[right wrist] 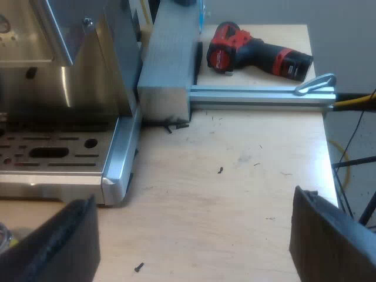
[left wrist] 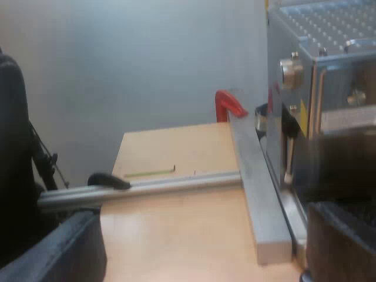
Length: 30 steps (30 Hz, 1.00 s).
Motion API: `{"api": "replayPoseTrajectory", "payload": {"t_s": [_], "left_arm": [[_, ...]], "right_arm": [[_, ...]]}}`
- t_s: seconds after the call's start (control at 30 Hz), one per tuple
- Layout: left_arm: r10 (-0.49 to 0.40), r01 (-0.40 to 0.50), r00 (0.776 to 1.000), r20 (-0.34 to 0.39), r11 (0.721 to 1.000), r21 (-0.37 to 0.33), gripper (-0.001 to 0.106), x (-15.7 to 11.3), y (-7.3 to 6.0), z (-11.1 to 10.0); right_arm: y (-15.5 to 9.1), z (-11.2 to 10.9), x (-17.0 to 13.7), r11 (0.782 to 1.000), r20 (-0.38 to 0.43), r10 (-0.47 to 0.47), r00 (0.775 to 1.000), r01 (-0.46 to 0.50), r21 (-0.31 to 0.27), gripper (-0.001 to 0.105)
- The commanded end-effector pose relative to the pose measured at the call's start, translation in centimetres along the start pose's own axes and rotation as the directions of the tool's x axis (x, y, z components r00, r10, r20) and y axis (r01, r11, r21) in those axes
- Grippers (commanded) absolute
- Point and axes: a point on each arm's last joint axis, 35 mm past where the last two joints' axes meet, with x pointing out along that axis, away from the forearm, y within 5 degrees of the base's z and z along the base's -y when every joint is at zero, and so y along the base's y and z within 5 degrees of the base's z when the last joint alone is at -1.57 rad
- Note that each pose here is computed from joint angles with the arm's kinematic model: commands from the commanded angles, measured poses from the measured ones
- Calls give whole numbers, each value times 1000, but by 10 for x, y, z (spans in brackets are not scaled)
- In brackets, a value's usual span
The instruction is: Grind coffee beans and then tamp
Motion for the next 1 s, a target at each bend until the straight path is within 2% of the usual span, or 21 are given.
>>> {"api": "replayPoseTrajectory", "payload": {"t_s": [0.03, 0.23, 0.3, 0.43, 0.6, 0.77, 1.0], "left_arm": [[21, -21, 999, -37, 1000, -5, 72, -5, 2, -9], [28, -28, 993, -111, 1000, 3, 72, -6, 3, -17], [30, -30, 993, -118, 1000, 4, 72, -7, 3, -17], [32, -32, 990, -136, 999, 6, 72, -8, 4, -19], [31, -30, 992, -125, 1000, 4, 72, -5, 3, -18], [26, -26, 996, -91, 1000, 1, 72, 19, 1, -18], [18, -18, 999, -49, 1000, -4, 72, 63, -2, -25]], "right_arm": [[4, -7, -14, 1000, 45, -12, 999, 12, -10, 69], [13, -26, -32, 999, 120, -34, 992, 37, -18, 69], [13, -30, -29, 999, 104, -30, 994, 32, -17, 69], [15, -39, -25, 1000, 17, -21, 1000, 21, -6, 69], [14, -40, -14, 999, 20, -30, 999, 30, -13, 69], [10, -37, 7, 999, 69, -43, 997, 44, -12, 69], [9, -49, 42, 999, 45, -36, 998, 36, -9, 69]]}}
